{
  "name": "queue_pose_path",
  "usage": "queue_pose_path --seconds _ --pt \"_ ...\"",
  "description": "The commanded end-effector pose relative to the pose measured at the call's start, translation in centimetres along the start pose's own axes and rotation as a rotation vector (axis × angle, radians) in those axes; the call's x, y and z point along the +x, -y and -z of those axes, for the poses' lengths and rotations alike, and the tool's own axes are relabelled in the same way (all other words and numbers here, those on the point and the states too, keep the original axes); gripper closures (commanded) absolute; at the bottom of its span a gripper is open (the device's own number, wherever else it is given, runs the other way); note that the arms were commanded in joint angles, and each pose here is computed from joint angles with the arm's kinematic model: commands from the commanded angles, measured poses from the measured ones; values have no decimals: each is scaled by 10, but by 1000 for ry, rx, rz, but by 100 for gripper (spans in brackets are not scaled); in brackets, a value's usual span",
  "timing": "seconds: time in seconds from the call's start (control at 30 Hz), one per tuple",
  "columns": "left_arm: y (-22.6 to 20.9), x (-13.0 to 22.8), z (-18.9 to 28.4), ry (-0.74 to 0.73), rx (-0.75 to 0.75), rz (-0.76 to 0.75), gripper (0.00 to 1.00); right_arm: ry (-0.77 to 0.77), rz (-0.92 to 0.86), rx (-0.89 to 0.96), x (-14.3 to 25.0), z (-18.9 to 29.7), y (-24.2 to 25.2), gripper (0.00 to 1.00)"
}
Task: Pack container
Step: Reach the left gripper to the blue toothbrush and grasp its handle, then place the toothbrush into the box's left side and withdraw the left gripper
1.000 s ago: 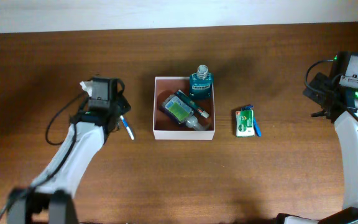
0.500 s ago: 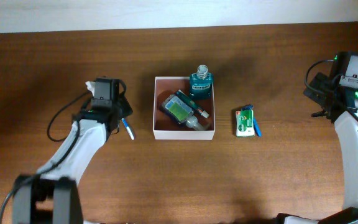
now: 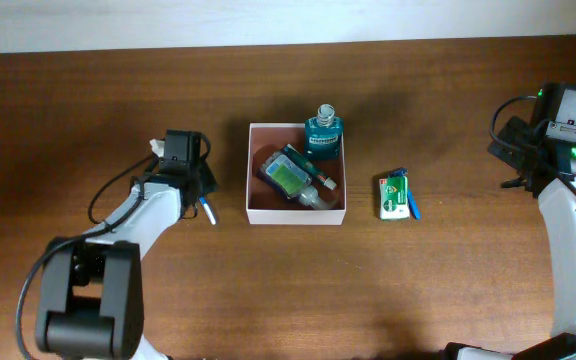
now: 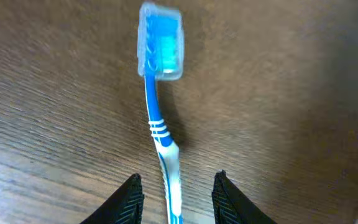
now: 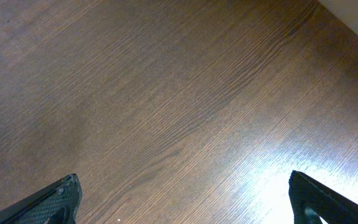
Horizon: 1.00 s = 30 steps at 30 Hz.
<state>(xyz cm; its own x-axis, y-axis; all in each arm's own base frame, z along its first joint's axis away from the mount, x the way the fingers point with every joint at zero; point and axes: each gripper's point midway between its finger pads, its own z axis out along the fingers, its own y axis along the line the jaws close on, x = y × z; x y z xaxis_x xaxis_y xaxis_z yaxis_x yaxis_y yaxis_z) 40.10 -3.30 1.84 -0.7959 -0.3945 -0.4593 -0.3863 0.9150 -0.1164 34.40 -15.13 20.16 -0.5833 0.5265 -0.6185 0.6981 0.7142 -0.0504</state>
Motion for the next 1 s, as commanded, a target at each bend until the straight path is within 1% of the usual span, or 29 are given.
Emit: queue_pose_path --seconds 0.0,0.03,0.07,0.1,0.13,0.23,0.33,0.37,0.4,0.43,0.5,0.53,0.6,0.67,0.77,0.8,0.87,0.97 --pt "-7 16 -20 -52 -25 -6 63 31 -24 -9 -8 10 3 1" --pt "-7 17 -22 -55 -27 -6 64 31 -24 -9 -8 10 3 1" --pt "-7 18 -22 -57 -28 -7 77 31 -24 -9 -8 10 3 1" --pt "-7 17 -22 -55 -27 -7 87 31 -24 -9 -8 10 3 1" --pt "-6 16 -22 -51 -25 -6 93 31 -24 -9 -8 10 3 1" --pt "-5 13 -20 -43 -21 -5 93 31 -24 -9 -8 10 3 1" --pt "0 0 -9 -6 1 -21 93 31 -23 -9 -8 10 3 1" --pt "5 -10 1 25 19 -31 94 31 -24 -9 -8 10 3 1" --pt "9 -19 10 52 38 -34 98 31 -23 -9 -8 10 3 2" --pt "20 -29 27 86 89 -59 99 31 -24 -9 -8 10 3 1" --pt "31 -38 49 128 146 -87 99 31 -24 -9 -8 10 3 1" --pt "45 -50 81 201 202 -126 99 31 -24 -9 -8 10 3 1" --pt "56 -56 105 254 242 -149 99 31 -23 -9 -8 10 3 1" --pt "74 -60 143 328 313 -176 99 31 -24 -9 -8 10 3 1" --pt "102 -56 187 409 419 -218 99 31 -24 -9 -8 10 3 1" --pt "110 -53 193 416 440 -231 99 31 -24 -9 -8 10 3 1" --pt "128 -39 196 407 476 -270 99 31 -24 -9 -8 10 3 1" --pt "146 -20 180 362 474 -318 99 30 -24 -9 -8 10 3 1"
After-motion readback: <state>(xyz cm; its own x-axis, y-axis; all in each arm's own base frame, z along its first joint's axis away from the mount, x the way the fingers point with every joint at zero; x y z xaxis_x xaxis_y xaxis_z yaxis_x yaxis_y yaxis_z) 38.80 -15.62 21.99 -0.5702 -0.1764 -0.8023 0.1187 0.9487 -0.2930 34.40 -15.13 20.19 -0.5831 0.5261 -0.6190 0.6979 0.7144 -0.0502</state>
